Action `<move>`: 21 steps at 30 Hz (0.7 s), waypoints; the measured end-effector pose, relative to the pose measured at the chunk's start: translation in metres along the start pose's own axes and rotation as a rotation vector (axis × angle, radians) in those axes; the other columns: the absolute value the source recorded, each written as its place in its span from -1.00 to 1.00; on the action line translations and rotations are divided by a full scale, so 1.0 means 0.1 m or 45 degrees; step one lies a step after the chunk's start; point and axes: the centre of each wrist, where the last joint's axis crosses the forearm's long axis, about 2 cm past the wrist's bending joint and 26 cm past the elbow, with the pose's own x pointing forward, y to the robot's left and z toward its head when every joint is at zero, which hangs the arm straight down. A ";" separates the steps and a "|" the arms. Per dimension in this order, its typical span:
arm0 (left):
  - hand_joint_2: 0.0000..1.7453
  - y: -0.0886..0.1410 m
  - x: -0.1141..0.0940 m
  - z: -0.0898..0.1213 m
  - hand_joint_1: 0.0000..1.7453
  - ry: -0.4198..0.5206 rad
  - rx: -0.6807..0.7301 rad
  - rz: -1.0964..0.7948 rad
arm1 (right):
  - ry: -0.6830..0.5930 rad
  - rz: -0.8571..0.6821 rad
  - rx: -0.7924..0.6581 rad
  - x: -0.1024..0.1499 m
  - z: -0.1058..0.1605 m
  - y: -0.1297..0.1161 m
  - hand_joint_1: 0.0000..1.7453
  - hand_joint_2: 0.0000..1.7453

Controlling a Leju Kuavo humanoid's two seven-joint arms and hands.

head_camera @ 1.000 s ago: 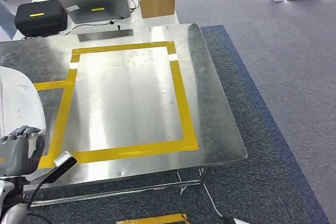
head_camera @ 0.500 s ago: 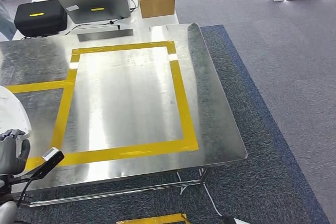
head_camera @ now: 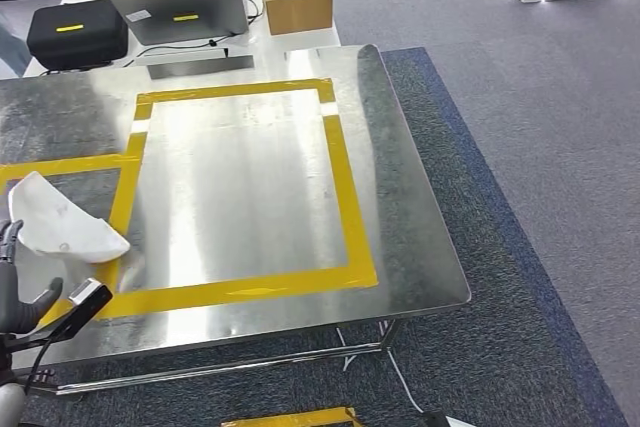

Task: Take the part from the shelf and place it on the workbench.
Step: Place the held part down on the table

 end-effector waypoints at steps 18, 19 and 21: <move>-1.00 0.01 0.05 -0.05 -1.00 -0.046 0.056 0.011 | 0.003 -0.003 0.007 0.00 0.00 0.00 -1.00 -1.00; -1.00 0.01 0.07 -0.06 -1.00 -0.050 0.063 0.014 | 0.003 -0.006 0.007 0.00 0.00 0.00 -1.00 -1.00; -1.00 0.02 0.09 -0.08 -1.00 -0.058 0.076 0.019 | 0.005 -0.011 0.005 -0.01 0.00 -0.01 -1.00 -1.00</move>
